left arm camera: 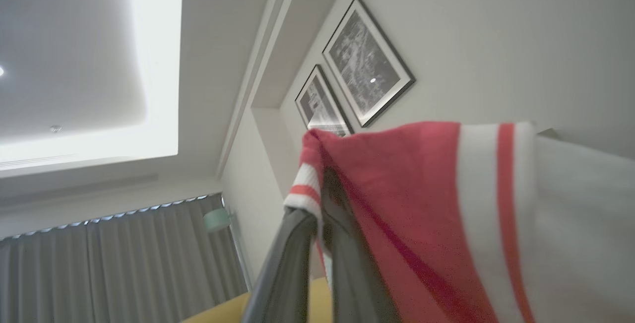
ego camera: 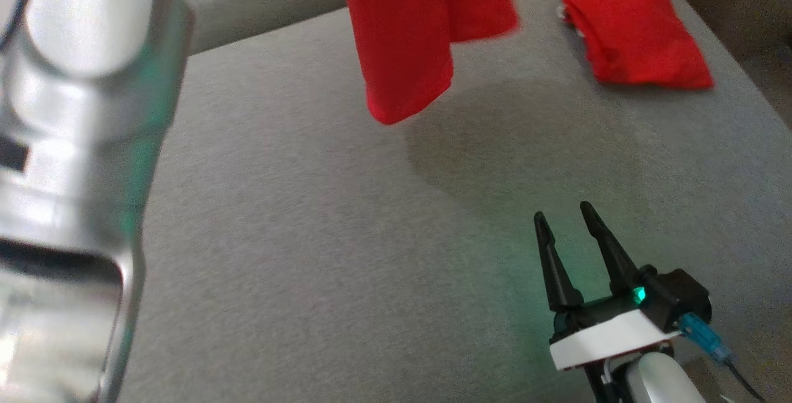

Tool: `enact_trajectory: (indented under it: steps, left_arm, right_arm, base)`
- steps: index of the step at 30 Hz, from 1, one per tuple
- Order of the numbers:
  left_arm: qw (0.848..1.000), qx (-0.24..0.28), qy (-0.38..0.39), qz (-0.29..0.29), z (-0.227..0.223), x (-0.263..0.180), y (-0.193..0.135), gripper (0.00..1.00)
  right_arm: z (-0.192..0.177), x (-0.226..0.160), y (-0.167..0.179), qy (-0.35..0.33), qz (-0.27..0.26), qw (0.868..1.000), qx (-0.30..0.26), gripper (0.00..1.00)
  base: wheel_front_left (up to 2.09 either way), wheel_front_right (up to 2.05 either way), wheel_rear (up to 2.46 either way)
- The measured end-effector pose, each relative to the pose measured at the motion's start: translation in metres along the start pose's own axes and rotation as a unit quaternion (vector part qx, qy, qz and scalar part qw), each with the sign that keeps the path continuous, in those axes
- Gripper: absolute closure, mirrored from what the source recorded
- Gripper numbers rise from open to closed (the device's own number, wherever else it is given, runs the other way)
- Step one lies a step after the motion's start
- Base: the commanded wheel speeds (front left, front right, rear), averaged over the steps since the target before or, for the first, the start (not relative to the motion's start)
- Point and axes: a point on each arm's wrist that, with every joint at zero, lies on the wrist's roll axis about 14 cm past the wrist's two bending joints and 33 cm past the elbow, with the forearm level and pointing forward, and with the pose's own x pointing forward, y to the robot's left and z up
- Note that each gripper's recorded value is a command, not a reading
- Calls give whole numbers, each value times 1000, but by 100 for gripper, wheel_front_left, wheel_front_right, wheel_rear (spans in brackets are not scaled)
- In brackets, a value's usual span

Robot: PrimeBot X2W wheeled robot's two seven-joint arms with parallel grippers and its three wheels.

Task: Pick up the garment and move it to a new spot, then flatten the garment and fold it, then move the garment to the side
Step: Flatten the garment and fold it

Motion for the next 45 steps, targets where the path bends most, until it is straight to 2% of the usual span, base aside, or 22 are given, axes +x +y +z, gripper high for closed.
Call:
enact_trajectory:
  steps: [3,5,7,11,12,13,15,16,19,22,26,33,36,38,40,43,45]
  left_arm:
    - [997,-21,71,35,-42,-48,18,100]
    - [986,-43,150,60,-86,-104,23,100]
    - [963,-68,242,96,-130,-180,25,100]
    - [895,-114,399,160,-178,-333,14,100]
    - [879,-119,426,176,-181,-363,12,74]
    - [866,-119,446,190,-182,-387,14,0]
    - [850,-108,464,226,-178,-416,25,0]
    - [847,-98,464,240,-174,-423,33,0]
    - [849,-73,450,266,-160,-427,50,0]
    - [855,-39,442,268,-148,-428,51,0]
    - [859,-19,441,259,-138,-433,31,0]
    - [871,-20,443,212,-136,-426,-14,0]
    - [879,-61,448,154,-142,-419,-51,0]
    - [874,-90,465,110,-148,-425,-80,0]
    - [861,-105,490,83,-155,-439,-99,0]
    - [837,-111,532,67,-166,-466,-112,0]
    - [828,-112,546,60,-172,-472,-115,0]
  right_arm:
    - [-1,5,13,0,23,1000,-2,0]
    - [-2,9,22,0,39,999,-3,0]
    - [-1,14,29,-1,51,999,-3,0]
    - [-3,23,43,1,77,997,-1,0]
    - [-4,25,48,2,84,996,-2,0]
    - [-6,27,53,5,92,996,-4,0]
    - [-10,29,60,11,104,994,-4,0]
    - [-11,30,63,13,109,994,-4,0]
    - [-12,32,69,14,118,993,-4,0]
    - [-14,32,70,17,121,992,-6,0]
    - [-17,31,68,21,118,993,-6,0]
    - [-21,29,61,29,106,994,-6,0]
    - [-23,28,58,32,101,994,-6,0]
    - [-24,27,57,34,99,994,-6,0]
    - [-25,26,55,35,96,995,-6,0]
    - [-25,24,54,36,95,995,-6,0]
    - [-25,23,54,37,94,995,-6,0]
  base:
    - [0,0,0]
    - [0,0,0]
    - [0,0,0]
    - [0,0,0]
    - [0,0,0]
    - [0,0,0]
    - [0,0,0]
    - [0,0,0]
    - [0,0,0]
    - [0,0,0]
    - [0,0,0]
    - [0,0,0]
    - [0,0,0]
    - [0,0,0]
    - [0,0,0]
    - [0,0,0]
    - [0,0,0]
